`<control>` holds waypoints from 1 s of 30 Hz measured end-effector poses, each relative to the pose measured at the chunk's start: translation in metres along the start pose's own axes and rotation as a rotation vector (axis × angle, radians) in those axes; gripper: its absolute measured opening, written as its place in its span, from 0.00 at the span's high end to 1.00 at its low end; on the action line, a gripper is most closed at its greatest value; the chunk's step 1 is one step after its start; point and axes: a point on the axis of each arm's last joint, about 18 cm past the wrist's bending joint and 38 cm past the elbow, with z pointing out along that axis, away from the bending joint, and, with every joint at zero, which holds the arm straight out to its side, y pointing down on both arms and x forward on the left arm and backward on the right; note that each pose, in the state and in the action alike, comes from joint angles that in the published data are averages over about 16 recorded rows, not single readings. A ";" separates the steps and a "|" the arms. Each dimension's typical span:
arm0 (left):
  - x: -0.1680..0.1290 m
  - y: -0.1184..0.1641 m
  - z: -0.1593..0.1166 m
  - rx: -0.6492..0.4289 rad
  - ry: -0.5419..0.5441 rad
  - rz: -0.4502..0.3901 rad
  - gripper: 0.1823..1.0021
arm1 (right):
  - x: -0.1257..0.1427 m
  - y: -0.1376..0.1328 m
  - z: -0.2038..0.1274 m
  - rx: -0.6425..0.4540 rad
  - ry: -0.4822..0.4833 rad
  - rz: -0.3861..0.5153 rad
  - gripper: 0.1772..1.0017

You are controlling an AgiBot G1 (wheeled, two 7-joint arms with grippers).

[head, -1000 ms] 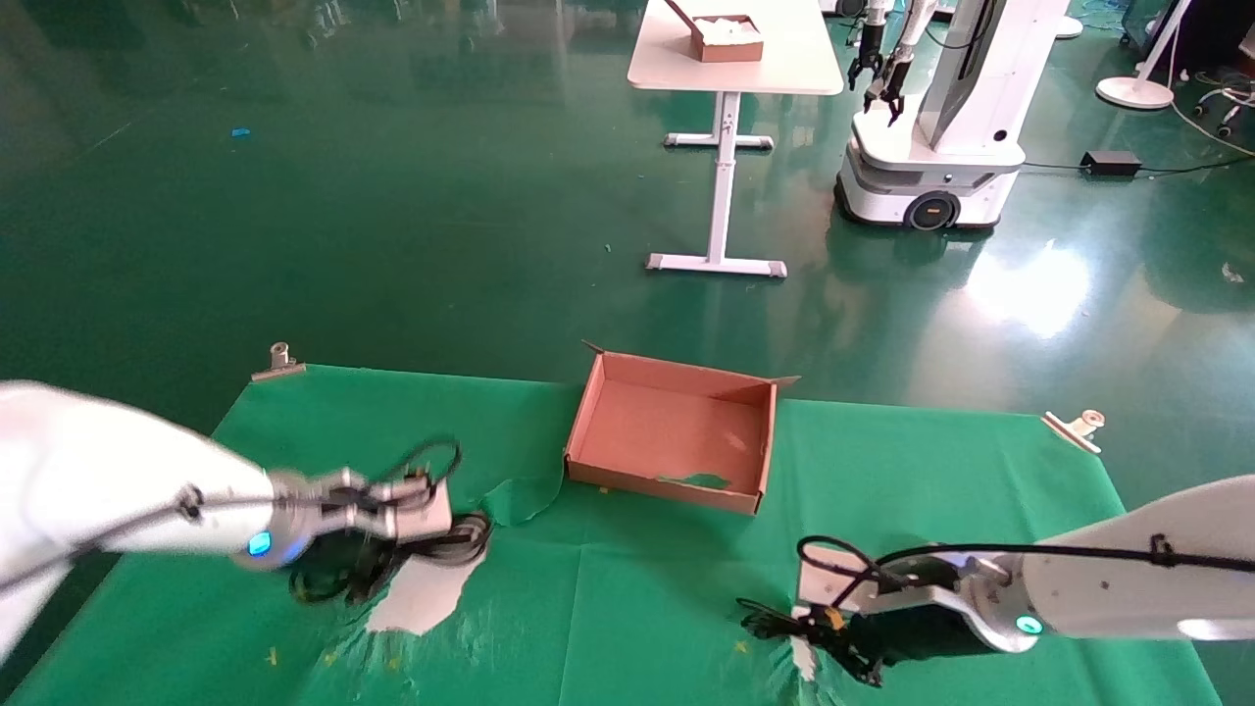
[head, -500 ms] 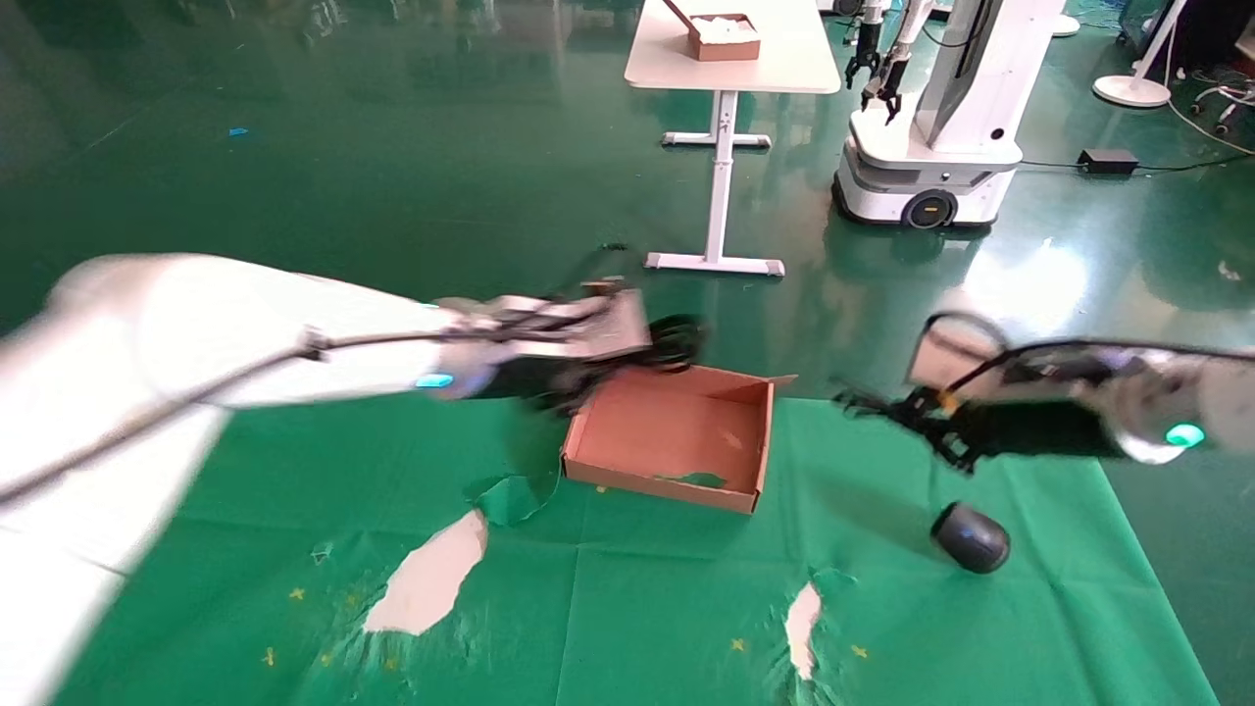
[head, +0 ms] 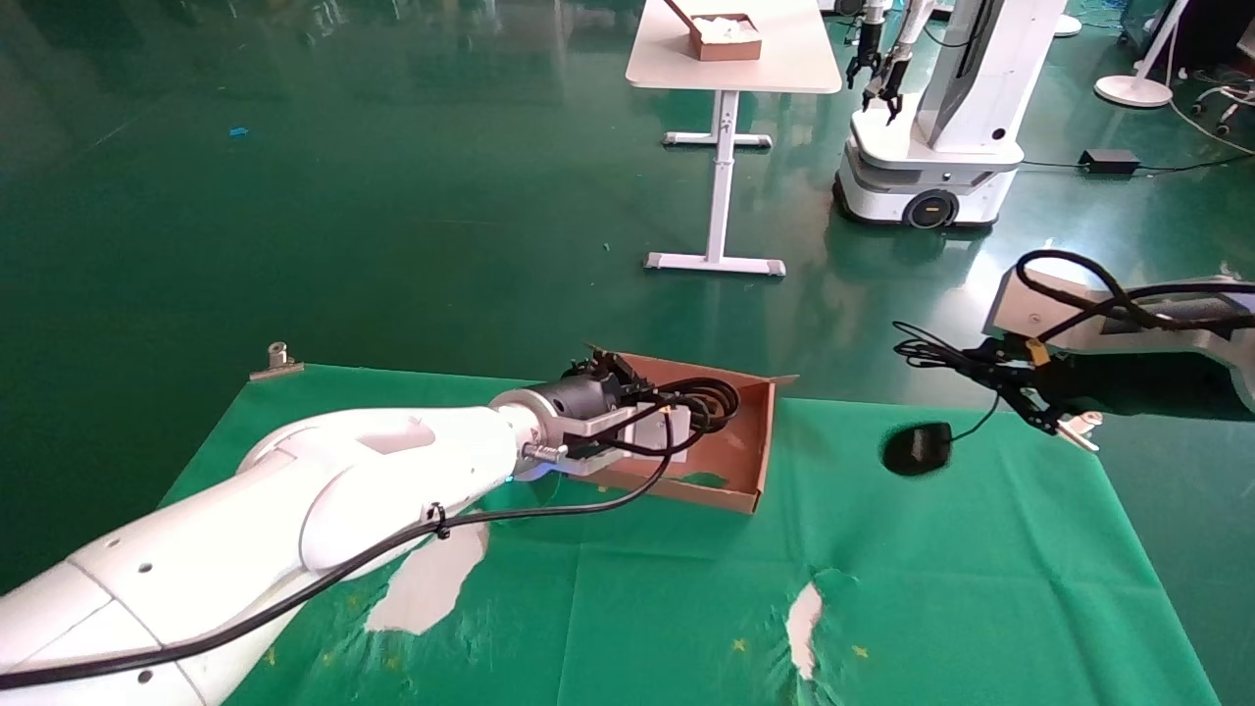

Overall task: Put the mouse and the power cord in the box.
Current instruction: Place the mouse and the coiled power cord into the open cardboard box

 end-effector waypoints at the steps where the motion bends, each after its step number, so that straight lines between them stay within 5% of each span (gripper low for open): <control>1: 0.001 0.000 0.001 -0.001 0.000 0.001 0.89 | 0.000 -0.001 -0.001 0.002 0.001 -0.001 0.95; 17: -0.011 0.012 0.001 -0.036 -0.030 -0.029 0.73 | -0.002 -0.027 0.004 0.061 0.001 -0.038 0.95; 30: -0.061 0.111 -0.026 -0.276 -0.145 -0.176 0.41 | 0.006 -0.072 0.016 0.162 0.009 -0.108 0.95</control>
